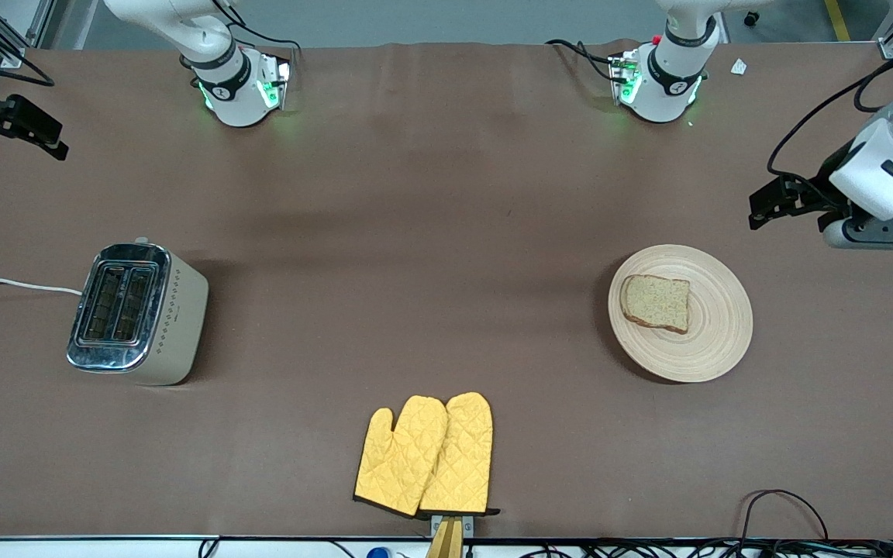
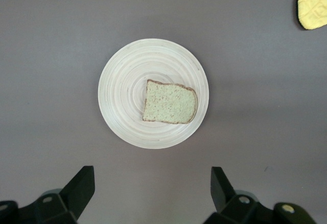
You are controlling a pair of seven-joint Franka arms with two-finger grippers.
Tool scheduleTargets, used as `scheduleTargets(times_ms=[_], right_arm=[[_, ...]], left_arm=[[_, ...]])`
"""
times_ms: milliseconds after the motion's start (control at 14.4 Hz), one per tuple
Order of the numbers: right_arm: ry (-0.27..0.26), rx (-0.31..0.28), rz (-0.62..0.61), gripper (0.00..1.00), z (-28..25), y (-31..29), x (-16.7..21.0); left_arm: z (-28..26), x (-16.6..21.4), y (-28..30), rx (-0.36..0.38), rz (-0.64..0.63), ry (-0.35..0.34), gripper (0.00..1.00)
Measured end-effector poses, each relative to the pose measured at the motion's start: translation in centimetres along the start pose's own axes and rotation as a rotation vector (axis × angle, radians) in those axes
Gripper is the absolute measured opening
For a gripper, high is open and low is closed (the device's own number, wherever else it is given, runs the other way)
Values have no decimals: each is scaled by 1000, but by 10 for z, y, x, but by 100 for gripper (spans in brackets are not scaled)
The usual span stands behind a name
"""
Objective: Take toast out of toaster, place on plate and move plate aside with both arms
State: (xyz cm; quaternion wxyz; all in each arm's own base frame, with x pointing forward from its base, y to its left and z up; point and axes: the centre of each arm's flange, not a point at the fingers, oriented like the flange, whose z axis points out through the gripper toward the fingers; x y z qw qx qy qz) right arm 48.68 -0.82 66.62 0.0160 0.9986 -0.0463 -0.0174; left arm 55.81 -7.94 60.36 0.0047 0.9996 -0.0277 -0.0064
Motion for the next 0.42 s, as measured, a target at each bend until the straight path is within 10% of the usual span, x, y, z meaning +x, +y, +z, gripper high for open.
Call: scheduleTargets(times_ms=[416], right_arm=[[0,0,0,100,0,0,0]], left_arm=[[-13,-25,1,19,0,29,100]])
